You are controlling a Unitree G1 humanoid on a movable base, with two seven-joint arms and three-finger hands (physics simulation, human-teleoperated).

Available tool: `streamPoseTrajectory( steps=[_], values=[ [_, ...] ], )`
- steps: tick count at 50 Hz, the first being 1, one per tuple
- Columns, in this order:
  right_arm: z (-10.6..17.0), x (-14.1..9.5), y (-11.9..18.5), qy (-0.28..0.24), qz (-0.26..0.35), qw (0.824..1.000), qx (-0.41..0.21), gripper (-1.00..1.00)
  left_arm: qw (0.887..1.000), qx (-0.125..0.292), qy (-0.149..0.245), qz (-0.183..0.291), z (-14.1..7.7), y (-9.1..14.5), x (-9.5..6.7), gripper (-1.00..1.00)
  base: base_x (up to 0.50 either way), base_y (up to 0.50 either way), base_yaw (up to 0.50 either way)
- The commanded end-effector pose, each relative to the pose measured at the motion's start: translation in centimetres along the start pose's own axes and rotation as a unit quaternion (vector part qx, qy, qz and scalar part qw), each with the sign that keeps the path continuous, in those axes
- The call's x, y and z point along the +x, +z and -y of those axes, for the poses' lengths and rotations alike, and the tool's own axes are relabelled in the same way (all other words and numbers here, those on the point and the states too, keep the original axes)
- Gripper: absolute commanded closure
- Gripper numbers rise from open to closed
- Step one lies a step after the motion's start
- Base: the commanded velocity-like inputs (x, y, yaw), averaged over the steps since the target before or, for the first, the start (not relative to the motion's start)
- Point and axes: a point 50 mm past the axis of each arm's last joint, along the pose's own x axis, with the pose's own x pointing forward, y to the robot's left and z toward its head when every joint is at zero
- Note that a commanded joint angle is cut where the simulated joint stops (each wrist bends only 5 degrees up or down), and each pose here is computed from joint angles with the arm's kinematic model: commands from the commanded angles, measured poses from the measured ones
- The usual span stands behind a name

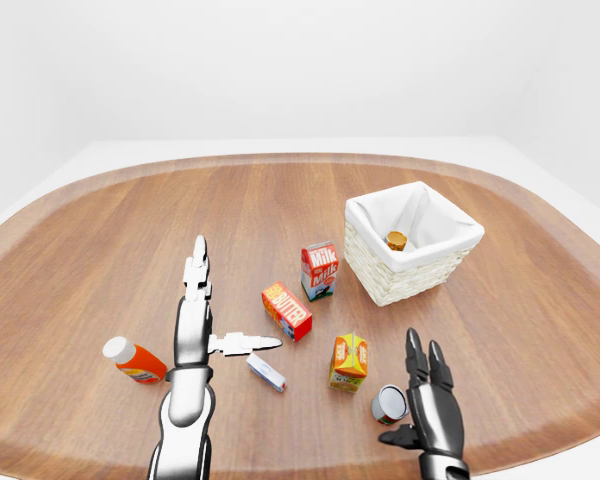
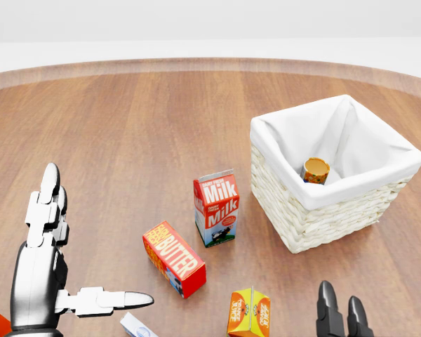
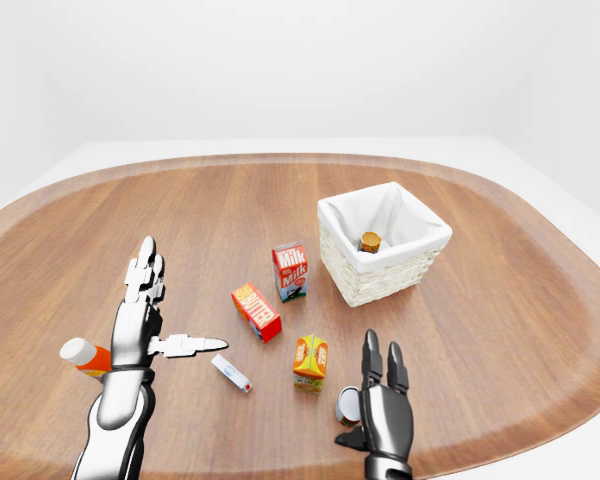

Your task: Pick up the alphabet soup and the tomato sauce, and put them in the basket.

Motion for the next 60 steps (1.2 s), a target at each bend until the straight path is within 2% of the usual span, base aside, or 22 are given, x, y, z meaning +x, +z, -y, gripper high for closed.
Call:
streamPoseTrajectory(
  steps=[1, 27, 54, 60],
  values=[
    [-0.4, -0.1, 0.6, 0.012, 0.019, 1.000, -0.004, -1.00, 1.000, -0.002, 0.002, 0.000, -0.1, 0.0, 0.0, -1.00, 0.00, 0.00, 0.00],
    [-2.1, 0.1, 0.2, 0.053, 0.037, 0.997, -0.041, -1.00, 1.000, -0.003, 0.002, 0.000, -0.1, 0.0, 0.0, -1.00, 0.00, 0.00, 0.00],
    [-2.9, 0.0, 0.0, 0.073, 0.043, 0.995, -0.057, -1.00, 1.000, -0.002, 0.002, 0.000, -0.1, 0.0, 0.0, -1.00, 0.00, 0.00, 0.00],
    [-3.7, -0.3, -0.4, 0.095, 0.046, 0.992, -0.076, -1.00, 1.000, -0.003, 0.002, 0.000, -0.1, 0.0, 0.0, -1.00, 0.00, 0.00, 0.00]
  ],
)
